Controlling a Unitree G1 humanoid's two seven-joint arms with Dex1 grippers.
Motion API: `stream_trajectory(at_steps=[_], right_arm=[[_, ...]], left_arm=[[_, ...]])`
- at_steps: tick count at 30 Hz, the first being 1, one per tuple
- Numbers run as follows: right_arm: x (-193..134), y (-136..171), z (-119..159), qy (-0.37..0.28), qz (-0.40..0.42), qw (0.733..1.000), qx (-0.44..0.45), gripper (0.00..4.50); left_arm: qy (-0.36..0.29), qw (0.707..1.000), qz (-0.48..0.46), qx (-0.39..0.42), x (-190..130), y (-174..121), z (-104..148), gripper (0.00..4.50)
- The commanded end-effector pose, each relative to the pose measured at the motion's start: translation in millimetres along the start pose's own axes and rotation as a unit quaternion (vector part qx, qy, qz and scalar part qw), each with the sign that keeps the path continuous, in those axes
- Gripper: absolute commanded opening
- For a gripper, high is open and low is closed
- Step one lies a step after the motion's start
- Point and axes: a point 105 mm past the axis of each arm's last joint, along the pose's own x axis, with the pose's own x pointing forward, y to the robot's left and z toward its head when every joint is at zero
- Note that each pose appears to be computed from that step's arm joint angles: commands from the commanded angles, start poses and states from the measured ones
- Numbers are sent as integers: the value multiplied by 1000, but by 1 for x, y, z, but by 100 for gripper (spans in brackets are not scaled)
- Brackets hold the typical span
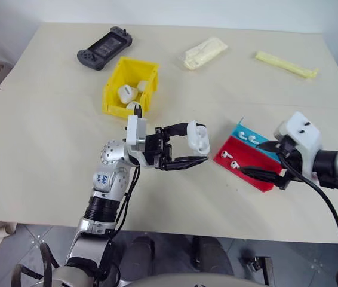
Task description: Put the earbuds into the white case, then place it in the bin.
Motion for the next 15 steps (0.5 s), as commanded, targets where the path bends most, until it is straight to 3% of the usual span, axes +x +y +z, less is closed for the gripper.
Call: stream_trajectory(at_steps=[1, 15], right_arm=[[12, -4, -8, 48, -12, 999, 6, 450], [52, -12, 0, 98, -21, 995, 12, 450]], left_arm=[[1, 1000, -3, 21, 4, -4, 7, 282], [11, 1000, 17, 17, 1, -8, 5, 282]])
